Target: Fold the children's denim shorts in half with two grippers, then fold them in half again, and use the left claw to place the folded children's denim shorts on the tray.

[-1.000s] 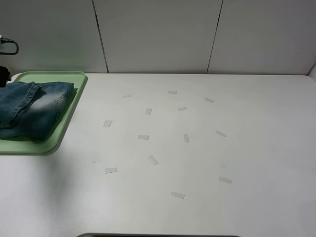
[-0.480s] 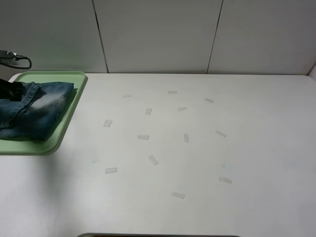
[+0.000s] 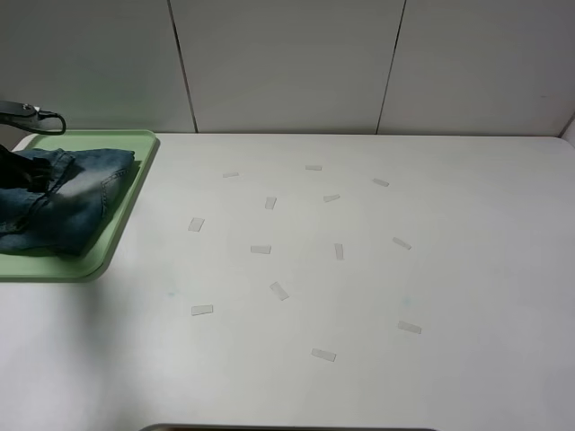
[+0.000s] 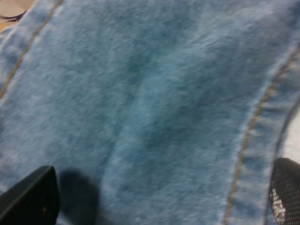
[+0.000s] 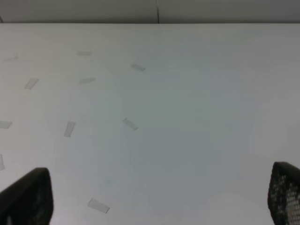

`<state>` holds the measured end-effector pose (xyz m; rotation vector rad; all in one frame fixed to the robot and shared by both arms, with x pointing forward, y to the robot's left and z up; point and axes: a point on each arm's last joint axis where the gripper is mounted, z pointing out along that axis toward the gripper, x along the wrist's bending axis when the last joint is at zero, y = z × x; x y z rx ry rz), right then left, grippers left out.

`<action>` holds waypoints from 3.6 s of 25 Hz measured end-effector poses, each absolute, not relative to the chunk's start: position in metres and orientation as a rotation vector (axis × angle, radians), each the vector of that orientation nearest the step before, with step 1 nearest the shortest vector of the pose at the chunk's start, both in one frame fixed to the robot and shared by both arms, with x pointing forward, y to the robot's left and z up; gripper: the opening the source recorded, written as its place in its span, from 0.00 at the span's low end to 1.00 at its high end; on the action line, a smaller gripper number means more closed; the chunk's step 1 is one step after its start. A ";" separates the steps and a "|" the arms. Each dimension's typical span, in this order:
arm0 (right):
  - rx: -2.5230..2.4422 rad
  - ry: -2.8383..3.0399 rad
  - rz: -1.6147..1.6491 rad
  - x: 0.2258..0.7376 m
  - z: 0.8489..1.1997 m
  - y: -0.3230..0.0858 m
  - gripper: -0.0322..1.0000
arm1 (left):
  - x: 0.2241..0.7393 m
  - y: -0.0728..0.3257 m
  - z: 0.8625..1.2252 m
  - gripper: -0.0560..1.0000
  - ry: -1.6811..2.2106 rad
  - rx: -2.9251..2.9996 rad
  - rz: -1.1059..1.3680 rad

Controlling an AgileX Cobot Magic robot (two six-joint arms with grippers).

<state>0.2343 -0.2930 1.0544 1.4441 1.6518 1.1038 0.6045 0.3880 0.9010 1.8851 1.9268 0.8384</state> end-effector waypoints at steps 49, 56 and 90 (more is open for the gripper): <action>1.444 1.652 1.104 0.234 1.054 -0.293 0.70 | 0.598 0.408 0.909 0.85 2.158 2.155 1.065; 1.444 1.652 1.104 0.234 1.054 -0.293 0.70 | 0.611 0.417 0.929 0.83 2.143 2.148 1.242; 1.444 1.652 1.104 0.234 1.054 -0.293 0.70 | 0.598 0.369 0.888 0.82 1.765 2.143 0.820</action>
